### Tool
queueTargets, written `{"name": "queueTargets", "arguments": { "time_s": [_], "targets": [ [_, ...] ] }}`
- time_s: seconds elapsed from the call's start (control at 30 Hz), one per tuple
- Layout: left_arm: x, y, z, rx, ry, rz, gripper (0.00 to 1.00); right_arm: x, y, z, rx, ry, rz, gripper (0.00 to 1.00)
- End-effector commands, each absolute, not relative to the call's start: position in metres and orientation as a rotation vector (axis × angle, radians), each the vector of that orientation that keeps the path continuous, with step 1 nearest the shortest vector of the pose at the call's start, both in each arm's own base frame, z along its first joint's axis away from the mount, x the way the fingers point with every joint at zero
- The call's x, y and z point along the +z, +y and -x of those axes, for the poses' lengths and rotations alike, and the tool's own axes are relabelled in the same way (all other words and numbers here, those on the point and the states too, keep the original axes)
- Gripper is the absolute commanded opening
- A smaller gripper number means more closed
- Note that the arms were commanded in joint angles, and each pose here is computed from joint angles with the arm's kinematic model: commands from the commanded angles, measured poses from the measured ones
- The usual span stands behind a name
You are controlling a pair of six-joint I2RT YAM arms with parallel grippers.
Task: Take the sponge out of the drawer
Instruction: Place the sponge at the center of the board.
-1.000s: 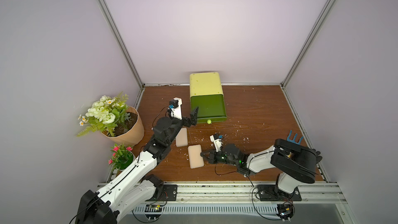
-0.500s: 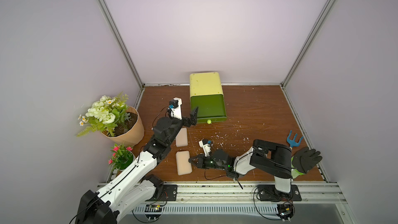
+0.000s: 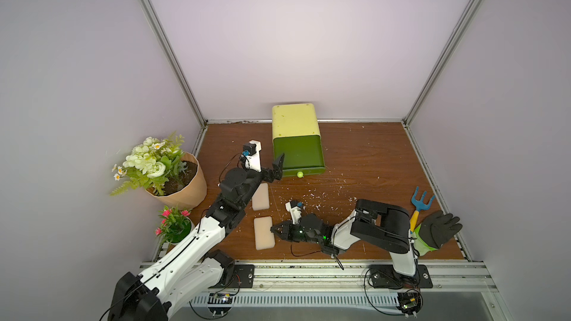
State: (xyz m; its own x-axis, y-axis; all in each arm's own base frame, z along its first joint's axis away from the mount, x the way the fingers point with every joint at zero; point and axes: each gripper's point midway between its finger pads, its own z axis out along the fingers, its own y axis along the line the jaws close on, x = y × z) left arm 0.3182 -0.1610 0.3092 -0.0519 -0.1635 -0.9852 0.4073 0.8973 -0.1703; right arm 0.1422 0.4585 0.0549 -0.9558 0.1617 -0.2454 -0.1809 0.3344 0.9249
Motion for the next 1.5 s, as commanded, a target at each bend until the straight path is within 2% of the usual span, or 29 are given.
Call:
{"name": "queueTargets", "arguments": {
  "time_s": [0.0,0.17,0.27,0.6,1.0,1.2,1.47],
  "targets": [
    [0.313,-0.162,-0.316,-0.463,1.537,-0.206,1.00,0.070,0.467,-0.146,1.721,2.250,-0.012,0.22],
    [0.310,-0.163,-0.318,-0.460,1.542,-0.210,1.00,0.072,0.468,-0.143,1.746,2.250,-0.016,0.37],
    [0.309,-0.164,-0.319,-0.459,1.548,-0.212,1.00,0.071,0.463,-0.143,1.753,2.244,-0.046,0.42],
    [0.308,-0.165,-0.320,-0.465,1.550,-0.212,1.00,0.076,0.467,-0.130,1.815,2.236,-0.066,0.48],
    [0.309,-0.164,-0.319,-0.461,1.546,-0.211,1.00,0.080,0.469,-0.127,1.844,2.193,-0.086,0.50],
    [0.311,-0.169,-0.314,-0.485,1.532,-0.245,1.00,0.097,0.455,-0.139,1.746,2.108,-0.059,0.54],
    [0.311,-0.172,-0.306,-0.479,1.519,-0.305,1.00,0.131,0.423,-0.163,1.493,1.987,0.028,0.61]
  ]
}}
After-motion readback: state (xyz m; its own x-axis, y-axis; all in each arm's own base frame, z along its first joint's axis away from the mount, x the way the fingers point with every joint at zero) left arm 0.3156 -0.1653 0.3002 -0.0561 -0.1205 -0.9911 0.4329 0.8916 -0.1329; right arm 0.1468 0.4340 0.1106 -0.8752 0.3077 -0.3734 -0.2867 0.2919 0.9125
